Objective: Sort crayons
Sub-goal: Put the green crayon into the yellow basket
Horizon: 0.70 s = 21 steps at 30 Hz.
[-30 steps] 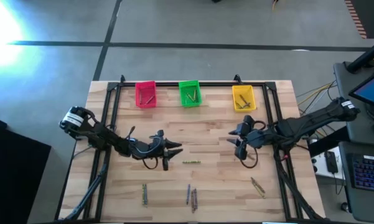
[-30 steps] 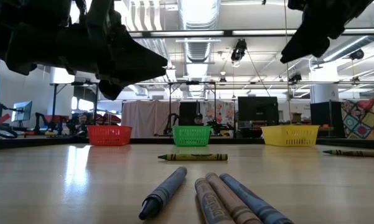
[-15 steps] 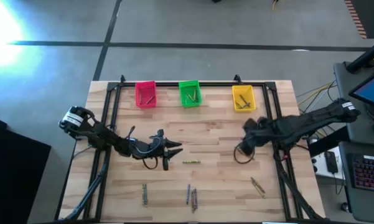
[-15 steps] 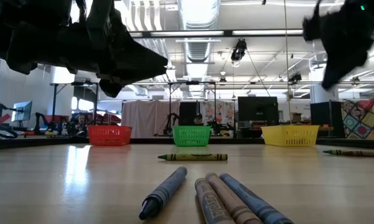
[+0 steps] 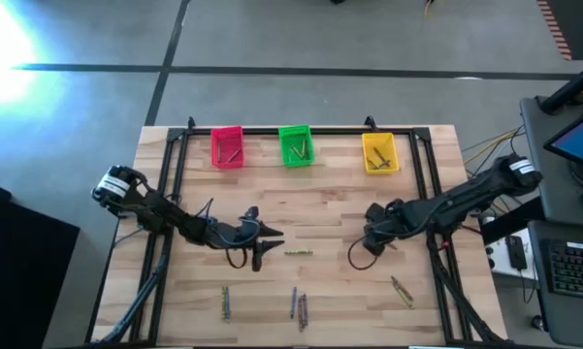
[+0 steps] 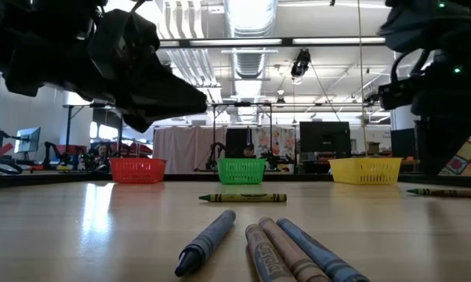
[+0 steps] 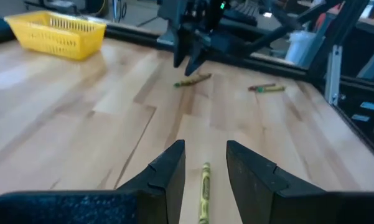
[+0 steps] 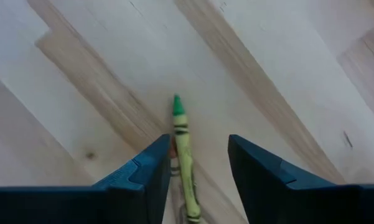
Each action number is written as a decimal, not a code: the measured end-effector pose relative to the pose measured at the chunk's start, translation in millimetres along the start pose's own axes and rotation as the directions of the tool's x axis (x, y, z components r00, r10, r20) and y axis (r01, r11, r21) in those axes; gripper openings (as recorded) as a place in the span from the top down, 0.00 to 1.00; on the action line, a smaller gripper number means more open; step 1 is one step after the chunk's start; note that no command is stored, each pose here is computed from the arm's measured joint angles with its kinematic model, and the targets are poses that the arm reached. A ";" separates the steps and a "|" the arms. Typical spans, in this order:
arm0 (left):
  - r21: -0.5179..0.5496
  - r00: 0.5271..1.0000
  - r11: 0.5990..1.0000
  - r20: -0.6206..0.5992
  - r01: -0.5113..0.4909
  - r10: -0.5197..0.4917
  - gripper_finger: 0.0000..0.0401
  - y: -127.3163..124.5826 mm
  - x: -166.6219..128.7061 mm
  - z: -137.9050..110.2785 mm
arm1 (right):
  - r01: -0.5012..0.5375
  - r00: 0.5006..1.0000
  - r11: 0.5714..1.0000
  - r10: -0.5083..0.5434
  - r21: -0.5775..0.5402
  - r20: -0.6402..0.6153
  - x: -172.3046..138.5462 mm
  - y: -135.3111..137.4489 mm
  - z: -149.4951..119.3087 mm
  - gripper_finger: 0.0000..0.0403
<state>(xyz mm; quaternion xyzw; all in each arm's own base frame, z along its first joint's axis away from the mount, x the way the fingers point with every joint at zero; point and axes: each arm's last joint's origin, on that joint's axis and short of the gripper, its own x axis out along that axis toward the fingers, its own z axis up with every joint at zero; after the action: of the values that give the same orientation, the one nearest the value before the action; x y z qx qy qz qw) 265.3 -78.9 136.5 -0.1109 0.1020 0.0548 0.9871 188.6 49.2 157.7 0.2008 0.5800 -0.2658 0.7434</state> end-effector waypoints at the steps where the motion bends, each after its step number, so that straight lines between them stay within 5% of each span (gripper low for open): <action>1: -0.002 1.000 1.000 -0.008 -0.002 0.002 0.75 0.3 0.0 -0.8 | -0.004 1.000 1.000 0.004 0.000 -0.001 0.1 1.3 2.0 0.62; 12: -0.008 1.000 1.000 -0.016 -0.004 0.004 0.75 0.5 0.0 -1.6 | 0.021 0.999 0.999 -0.022 -0.027 -0.046 23.0 10.8 3.3 0.70; 21: -0.016 0.999 1.000 -0.040 -0.004 0.004 0.75 0.7 -0.3 -4.0 | 0.018 0.998 0.997 -0.023 -0.074 -0.056 28.4 14.5 4.4 0.89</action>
<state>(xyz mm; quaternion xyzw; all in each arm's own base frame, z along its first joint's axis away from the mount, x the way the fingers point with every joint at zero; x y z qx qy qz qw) 264.2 -79.2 132.6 -0.1197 0.1213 0.0554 0.9838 206.4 53.3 131.1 0.1748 0.6123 -0.2460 0.7307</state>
